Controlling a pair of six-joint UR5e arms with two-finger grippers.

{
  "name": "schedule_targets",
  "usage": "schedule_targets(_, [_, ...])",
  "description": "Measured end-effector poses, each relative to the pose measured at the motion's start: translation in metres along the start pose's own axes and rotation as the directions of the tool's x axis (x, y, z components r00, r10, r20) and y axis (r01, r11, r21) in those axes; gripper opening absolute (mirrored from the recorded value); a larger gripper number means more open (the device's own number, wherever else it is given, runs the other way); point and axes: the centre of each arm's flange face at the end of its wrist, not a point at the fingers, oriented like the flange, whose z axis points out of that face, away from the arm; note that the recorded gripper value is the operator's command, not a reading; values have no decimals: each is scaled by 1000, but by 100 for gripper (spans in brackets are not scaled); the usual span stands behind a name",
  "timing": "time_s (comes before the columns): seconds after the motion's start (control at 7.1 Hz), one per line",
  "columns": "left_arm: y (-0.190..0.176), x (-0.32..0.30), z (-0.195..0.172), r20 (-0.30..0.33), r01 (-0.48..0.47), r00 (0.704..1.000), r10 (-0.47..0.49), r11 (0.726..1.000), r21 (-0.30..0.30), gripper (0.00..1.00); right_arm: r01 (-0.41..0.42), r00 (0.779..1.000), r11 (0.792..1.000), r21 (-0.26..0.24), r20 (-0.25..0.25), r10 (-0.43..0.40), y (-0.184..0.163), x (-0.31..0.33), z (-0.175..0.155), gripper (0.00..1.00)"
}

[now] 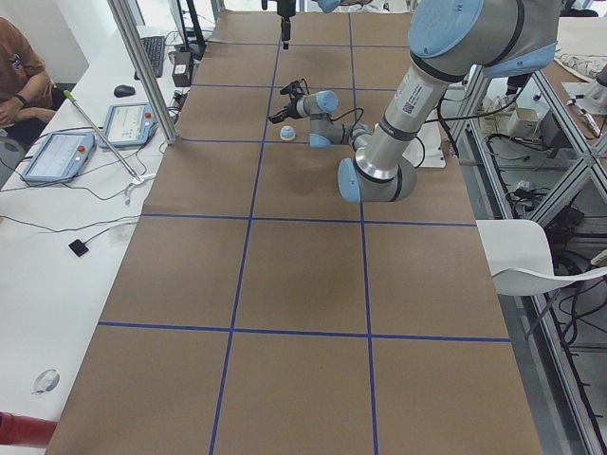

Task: Place and press bell with both arms
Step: 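Lower the bell onto the table centre, open the left gripper and withdraw, then move the right gripper above the bell while the left arm draws back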

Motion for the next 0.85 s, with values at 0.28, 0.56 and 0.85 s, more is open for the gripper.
schedule_targets(0.28, [-54, -53, -2, 40, 10, 999, -4, 991, -137, 100, -40, 999, 999, 4, 2, 40, -4, -7, 2, 100])
schedule_targets(0.56, [-87, -119, -18, 142, 51, 990, -3, 941, -336, 100, -55, 998, 998, 15, -14, 56, -21, -16, 15, 100])
schedule_targets(0.85, [-80, -232, -48, 200, 173, 977, -78, 838, -517, 100, -83, 996, 997, -2, -33, 83, -35, -20, 34, 97])
